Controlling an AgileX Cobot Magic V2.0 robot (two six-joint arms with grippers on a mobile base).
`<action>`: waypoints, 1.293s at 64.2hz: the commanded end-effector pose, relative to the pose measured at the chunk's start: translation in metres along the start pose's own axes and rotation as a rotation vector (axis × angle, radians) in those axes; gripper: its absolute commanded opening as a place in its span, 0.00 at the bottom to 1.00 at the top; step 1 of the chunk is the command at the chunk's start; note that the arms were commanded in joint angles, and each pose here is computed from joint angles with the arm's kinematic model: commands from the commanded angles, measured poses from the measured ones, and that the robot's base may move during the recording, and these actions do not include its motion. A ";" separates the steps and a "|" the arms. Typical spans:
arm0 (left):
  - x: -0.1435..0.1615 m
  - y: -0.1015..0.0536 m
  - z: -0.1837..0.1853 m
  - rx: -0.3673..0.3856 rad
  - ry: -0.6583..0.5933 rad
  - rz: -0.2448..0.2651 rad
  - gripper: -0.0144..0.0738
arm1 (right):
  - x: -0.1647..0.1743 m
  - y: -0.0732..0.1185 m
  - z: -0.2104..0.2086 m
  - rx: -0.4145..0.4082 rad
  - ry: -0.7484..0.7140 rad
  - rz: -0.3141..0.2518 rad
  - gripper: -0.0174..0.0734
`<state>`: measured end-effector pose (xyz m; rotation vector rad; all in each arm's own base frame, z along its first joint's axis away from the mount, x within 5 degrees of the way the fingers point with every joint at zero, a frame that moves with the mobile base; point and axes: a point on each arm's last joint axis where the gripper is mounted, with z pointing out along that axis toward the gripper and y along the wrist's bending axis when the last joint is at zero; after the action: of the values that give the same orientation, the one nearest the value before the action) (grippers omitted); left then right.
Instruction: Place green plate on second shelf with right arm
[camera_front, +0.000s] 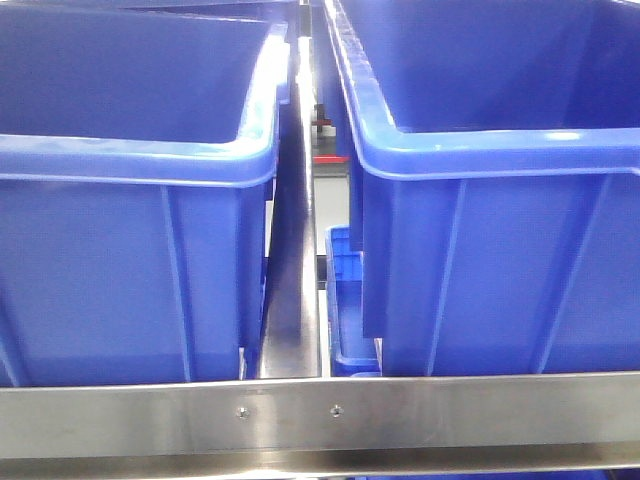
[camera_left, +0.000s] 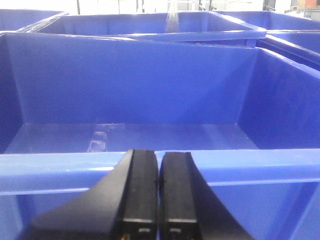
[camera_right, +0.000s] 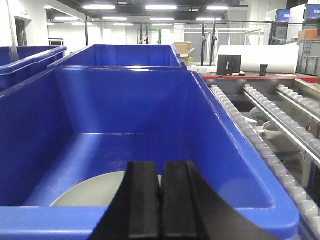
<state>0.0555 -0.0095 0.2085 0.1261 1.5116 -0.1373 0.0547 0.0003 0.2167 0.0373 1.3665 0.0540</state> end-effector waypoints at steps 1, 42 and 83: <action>0.005 0.000 0.000 -0.002 -0.065 -0.005 0.31 | -0.012 0.000 -0.002 0.004 -0.086 0.003 0.25; 0.005 0.000 0.000 -0.002 -0.065 -0.005 0.31 | -0.010 0.000 -0.002 0.005 -0.068 0.003 0.25; 0.005 0.000 0.000 -0.002 -0.065 -0.005 0.31 | -0.009 0.000 -0.001 0.005 -0.064 0.006 0.25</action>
<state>0.0555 -0.0095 0.2085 0.1261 1.5116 -0.1373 0.0556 0.0000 0.2120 0.0496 1.4149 0.0599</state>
